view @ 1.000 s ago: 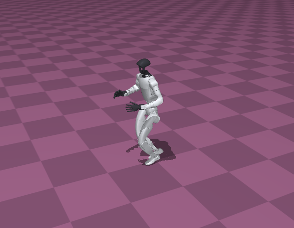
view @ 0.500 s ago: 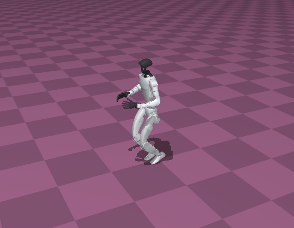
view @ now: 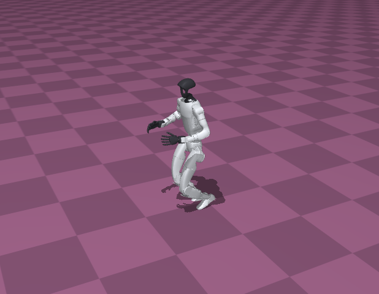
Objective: Run
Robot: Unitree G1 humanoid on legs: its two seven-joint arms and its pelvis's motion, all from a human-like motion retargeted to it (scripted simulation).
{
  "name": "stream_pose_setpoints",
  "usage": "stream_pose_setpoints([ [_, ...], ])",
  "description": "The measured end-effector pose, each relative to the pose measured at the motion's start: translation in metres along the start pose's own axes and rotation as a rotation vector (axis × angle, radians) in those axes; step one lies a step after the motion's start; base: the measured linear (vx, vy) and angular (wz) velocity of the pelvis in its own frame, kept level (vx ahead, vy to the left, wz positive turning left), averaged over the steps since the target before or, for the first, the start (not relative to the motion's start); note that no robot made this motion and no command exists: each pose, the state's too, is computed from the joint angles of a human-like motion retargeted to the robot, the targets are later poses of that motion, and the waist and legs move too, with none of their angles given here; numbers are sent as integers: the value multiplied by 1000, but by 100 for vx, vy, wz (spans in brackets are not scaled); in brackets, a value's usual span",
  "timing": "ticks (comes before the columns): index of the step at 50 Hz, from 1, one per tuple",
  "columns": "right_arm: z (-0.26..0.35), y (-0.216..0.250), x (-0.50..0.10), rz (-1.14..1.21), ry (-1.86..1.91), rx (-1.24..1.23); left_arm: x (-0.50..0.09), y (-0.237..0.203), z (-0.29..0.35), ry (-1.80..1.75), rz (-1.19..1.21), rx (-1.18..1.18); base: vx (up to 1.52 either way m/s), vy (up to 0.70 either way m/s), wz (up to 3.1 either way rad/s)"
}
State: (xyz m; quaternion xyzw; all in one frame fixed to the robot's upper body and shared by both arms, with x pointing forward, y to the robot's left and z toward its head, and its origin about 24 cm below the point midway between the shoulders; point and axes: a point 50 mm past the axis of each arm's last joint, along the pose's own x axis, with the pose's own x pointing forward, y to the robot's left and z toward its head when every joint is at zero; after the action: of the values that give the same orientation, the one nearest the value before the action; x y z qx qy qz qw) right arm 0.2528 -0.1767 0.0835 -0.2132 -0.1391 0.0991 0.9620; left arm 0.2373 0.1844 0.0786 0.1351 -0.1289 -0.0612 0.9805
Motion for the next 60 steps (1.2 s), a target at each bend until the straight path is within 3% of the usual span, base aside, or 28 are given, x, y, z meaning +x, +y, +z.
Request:
stream_pose_setpoints([
  [5,-16,1,-13,-58,84,80,4,1,3,-27,29,-28,6,4,-15],
  [13,-45,29,-52,44,263,167,4,-14,-6,27,4,-31,3,7,-11],
  [18,-54,29,-57,55,324,125,44,-7,17,-99,-14,145,1,7,-1],
  [22,-61,30,-60,27,360,123,65,-14,33,-174,-5,116,9,3,13],
  [30,-65,26,-62,-57,366,121,29,-35,-9,15,-46,-5,8,-3,-3],
  [38,-56,-22,-31,-236,263,-47,-16,-7,-74,335,7,139,4,1,-38],
  [45,-75,0,-50,-120,388,28,-55,-13,-121,610,-55,177,10,1,4],
  [52,-78,29,-62,7,433,109,-69,-22,-129,666,-120,163,9,-4,11],
  [60,-49,1,-29,-48,267,26,-68,-10,-114,591,-130,146,6,1,-39],
])
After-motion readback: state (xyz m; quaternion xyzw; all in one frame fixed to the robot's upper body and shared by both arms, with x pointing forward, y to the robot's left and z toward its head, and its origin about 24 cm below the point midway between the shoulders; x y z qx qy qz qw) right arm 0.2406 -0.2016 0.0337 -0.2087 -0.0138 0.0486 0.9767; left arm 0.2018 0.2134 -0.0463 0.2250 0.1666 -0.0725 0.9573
